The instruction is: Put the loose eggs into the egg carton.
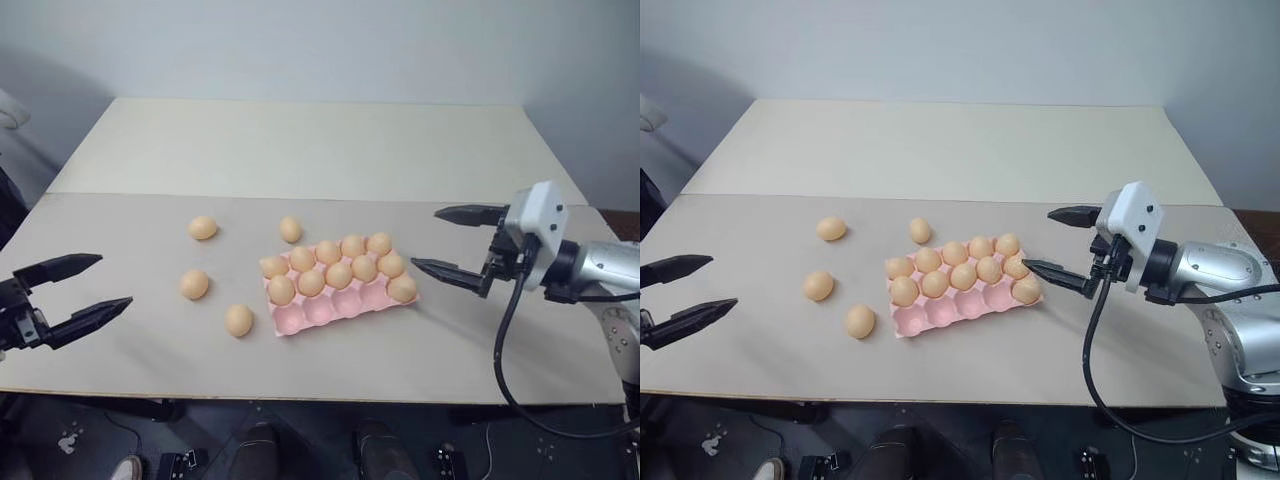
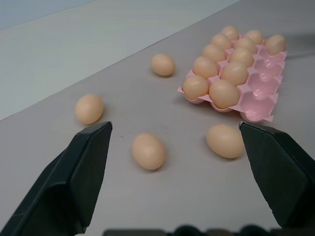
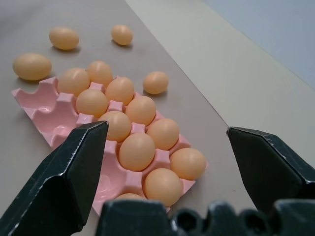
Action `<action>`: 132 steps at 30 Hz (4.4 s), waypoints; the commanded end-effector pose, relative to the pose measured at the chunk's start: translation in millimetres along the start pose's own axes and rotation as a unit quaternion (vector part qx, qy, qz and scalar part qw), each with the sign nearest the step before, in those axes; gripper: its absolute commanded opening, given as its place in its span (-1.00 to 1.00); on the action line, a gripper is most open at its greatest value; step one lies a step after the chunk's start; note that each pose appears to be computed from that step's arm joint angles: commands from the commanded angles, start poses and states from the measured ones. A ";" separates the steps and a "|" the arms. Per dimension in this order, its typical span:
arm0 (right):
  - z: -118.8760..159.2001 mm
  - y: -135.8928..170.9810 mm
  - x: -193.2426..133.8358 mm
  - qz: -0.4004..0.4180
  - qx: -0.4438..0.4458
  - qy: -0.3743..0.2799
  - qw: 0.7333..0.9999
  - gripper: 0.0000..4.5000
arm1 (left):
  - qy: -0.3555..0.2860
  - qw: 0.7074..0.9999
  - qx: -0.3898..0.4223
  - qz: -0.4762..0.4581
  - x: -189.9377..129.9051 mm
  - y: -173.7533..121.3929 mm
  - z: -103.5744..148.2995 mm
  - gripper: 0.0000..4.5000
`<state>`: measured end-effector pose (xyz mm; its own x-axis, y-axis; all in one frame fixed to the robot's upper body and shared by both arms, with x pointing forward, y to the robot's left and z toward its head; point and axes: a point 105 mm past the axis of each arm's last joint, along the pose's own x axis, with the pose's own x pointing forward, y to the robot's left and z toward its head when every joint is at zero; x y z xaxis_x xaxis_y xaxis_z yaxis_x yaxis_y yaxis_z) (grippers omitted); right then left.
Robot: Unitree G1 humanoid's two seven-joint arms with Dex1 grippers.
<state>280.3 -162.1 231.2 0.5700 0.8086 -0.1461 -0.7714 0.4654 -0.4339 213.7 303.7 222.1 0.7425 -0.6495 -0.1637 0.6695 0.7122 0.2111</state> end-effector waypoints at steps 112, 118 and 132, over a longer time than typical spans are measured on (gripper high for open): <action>22.7 18.9 -55.5 0.115 -0.008 -0.009 0.993 1.00 | 0.106 0.920 0.172 -0.336 181.7 -89.6 19.0 0.99; 16.3 13.7 -47.5 0.129 -0.007 -0.014 0.991 1.00 | 0.042 0.964 0.093 -0.247 137.2 -48.1 49.5 0.99; 9.1 -7.5 -24.1 0.094 -0.013 -0.039 0.995 1.00 | 0.031 0.999 0.021 -0.012 0.3 -26.4 5.9 0.99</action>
<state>272.3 -179.8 237.4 0.3803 0.9085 -0.1731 -0.8767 0.2945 -0.3803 208.2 281.3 210.8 0.7122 -0.6524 -0.2590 0.7000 0.6880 0.1915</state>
